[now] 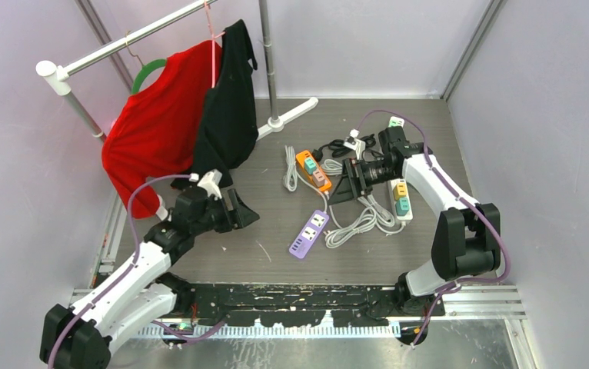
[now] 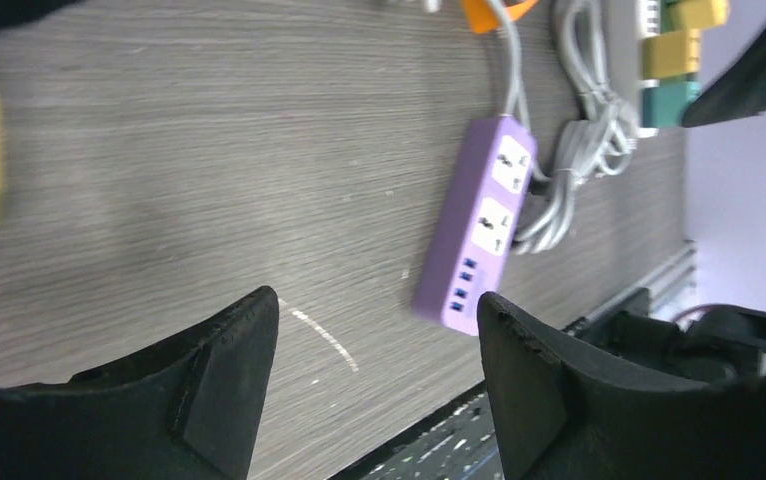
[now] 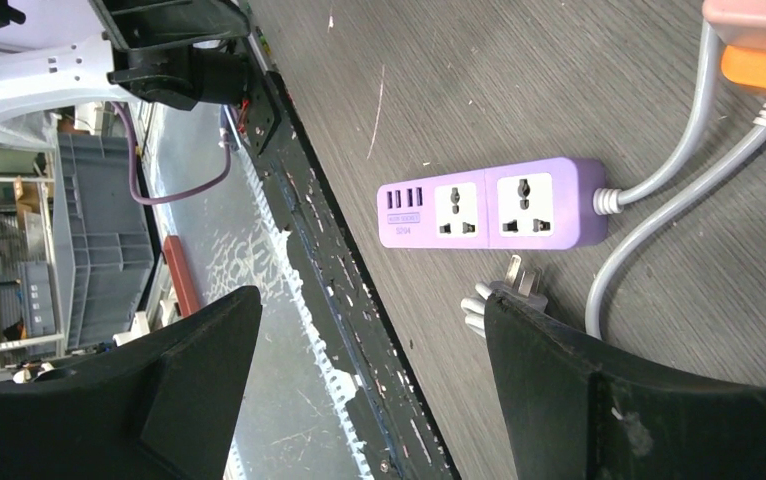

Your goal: Pull the plug off the socket

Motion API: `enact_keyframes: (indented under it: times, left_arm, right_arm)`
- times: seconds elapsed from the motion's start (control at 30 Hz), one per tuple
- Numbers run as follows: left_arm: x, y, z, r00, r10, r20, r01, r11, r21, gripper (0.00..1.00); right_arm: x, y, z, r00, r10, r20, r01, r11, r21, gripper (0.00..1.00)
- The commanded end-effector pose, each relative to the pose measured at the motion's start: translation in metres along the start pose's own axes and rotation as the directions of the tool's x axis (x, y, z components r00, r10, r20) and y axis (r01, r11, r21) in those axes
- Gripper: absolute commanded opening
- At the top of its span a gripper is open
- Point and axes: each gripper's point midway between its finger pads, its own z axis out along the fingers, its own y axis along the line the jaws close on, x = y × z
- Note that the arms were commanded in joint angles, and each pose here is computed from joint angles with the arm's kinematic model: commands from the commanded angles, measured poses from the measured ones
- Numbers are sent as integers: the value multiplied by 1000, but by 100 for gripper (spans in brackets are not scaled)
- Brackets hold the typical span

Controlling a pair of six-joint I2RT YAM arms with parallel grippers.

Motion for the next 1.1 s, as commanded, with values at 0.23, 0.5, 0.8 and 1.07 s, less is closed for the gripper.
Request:
enact_keyframes:
  times: [0.23,0.5,0.8,1.07]
  left_arm:
    - [-20,-68,-2,998,-55,41,38,941,337,72]
    - [-7,-87,-1,998,14,65,-38,921,387,72]
    - [1,-92,2,995,65,72,-88,914,395,72]
    - [2,-81,-7,990,100,100,-129,927,352,73]
  right_arm:
    - [-12,10,-11,996,-79,33,79,997,9,87]
    - [-9,16,-12,995,-97,25,98,995,-22,87]
    - [4,36,-18,968,-250,29,252,962,-108,88]
    - [51,46,-21,701,-711,62,700,669,-249,100]
